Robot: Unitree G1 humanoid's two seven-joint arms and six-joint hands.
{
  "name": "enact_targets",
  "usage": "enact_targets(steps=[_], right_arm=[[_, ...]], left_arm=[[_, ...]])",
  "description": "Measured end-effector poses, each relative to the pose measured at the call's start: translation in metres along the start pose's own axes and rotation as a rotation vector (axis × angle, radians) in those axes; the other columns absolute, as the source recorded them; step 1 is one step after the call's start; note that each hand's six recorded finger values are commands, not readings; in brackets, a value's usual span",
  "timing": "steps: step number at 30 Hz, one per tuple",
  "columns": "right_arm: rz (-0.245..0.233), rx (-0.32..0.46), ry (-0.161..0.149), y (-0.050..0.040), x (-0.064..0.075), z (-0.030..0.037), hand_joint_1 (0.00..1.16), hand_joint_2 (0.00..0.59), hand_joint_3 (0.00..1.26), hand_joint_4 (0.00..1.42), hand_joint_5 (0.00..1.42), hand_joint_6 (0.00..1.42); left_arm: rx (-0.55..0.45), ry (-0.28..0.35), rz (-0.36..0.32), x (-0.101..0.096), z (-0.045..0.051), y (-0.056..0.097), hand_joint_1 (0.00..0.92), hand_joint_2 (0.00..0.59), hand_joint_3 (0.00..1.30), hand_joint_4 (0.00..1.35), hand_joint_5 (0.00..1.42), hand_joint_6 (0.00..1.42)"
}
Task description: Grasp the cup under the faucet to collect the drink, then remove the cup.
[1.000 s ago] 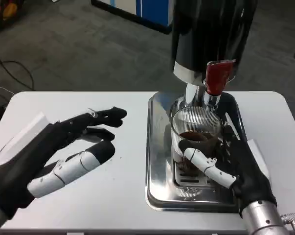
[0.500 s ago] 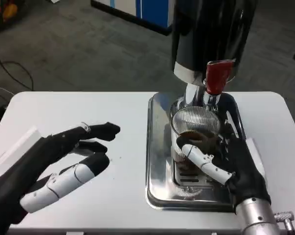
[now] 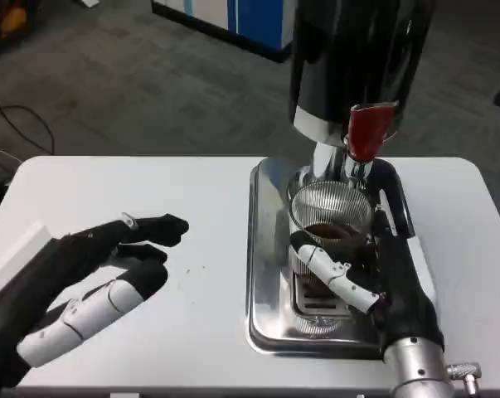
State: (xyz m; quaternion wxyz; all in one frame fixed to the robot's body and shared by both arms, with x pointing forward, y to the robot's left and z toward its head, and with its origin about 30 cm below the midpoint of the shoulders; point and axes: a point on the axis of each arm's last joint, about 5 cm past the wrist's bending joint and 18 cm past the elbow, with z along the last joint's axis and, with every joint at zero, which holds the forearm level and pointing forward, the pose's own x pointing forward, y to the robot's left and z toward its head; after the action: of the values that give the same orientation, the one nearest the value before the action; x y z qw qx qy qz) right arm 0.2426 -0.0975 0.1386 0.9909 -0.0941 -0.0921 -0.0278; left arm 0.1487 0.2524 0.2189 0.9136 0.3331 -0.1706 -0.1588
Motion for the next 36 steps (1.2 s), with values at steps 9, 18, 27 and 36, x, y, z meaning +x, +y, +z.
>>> enact_targets(steps=[9,18,27,36], right_arm=[[-0.033,-0.034,-0.003,0.0068,0.001,-0.0006,0.77,0.182,0.05,0.19,0.41,0.25],[-0.041,-0.06,-0.012,0.0115,0.0,-0.0016,0.78,0.183,0.19,0.34,0.52,0.34],[-0.08,-0.087,-0.035,0.0129,-0.002,-0.0032,0.81,0.201,0.36,0.52,0.67,0.47],[-0.143,-0.105,-0.057,0.0087,-0.008,-0.0083,0.86,0.181,0.65,0.86,1.15,1.04]], left_arm=[[-0.011,0.027,-0.008,-0.005,-0.0023,-0.002,0.01,0.136,0.37,0.31,0.33,0.3],[-0.009,0.033,-0.004,-0.007,-0.0023,-0.001,0.0,0.127,0.38,0.32,0.33,0.3],[-0.006,0.031,-0.006,-0.007,-0.0011,-0.002,0.0,0.125,0.38,0.32,0.33,0.3],[0.005,-0.01,-0.015,0.001,0.0023,-0.002,0.0,0.124,0.35,0.32,0.31,0.3]])
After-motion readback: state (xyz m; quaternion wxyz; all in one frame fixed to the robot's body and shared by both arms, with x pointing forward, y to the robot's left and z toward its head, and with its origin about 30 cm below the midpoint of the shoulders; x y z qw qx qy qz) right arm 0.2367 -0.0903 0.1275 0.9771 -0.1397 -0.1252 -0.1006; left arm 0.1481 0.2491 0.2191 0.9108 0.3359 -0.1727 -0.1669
